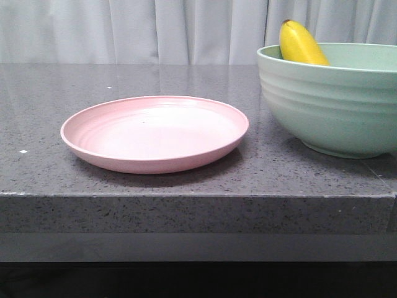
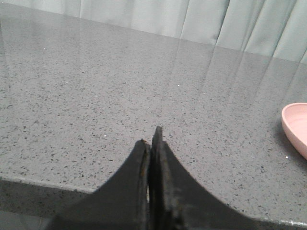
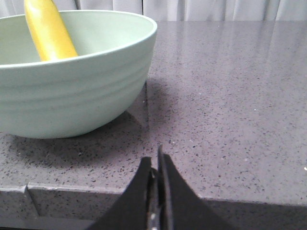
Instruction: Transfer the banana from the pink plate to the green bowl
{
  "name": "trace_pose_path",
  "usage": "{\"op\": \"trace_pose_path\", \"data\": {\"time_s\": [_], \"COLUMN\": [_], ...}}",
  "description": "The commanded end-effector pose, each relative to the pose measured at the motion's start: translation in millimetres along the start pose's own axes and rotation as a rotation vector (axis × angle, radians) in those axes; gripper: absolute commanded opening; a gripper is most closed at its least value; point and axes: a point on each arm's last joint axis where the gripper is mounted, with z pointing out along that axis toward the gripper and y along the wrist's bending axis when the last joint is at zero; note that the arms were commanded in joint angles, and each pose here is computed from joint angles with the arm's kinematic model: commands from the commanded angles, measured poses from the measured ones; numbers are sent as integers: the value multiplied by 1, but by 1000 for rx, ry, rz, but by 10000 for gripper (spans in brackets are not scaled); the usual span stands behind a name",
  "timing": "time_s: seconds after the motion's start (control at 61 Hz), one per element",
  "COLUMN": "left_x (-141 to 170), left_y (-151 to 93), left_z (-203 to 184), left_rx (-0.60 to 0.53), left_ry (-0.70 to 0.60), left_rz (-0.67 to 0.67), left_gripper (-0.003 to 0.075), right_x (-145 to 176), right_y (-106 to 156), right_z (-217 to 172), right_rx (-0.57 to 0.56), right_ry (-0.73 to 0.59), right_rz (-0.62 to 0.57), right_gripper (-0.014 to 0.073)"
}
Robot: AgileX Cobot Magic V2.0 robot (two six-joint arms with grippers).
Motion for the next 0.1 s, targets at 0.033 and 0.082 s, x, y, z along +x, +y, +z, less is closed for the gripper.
{"op": "trace_pose_path", "data": {"time_s": [0.033,0.082], "left_x": [-7,-7], "left_y": [-1,-1], "left_z": [-2,-2], "left_rx": [11,11], "left_ry": [-99,-99], "left_rz": [-11,-11], "left_gripper": [-20,-20], "right_x": [-9,-9], "right_y": [0,0], "right_z": [-2,-2], "right_rx": [6,6], "right_ry": [-108,-108], "right_rz": [6,6], "right_gripper": [-59,-59]}}
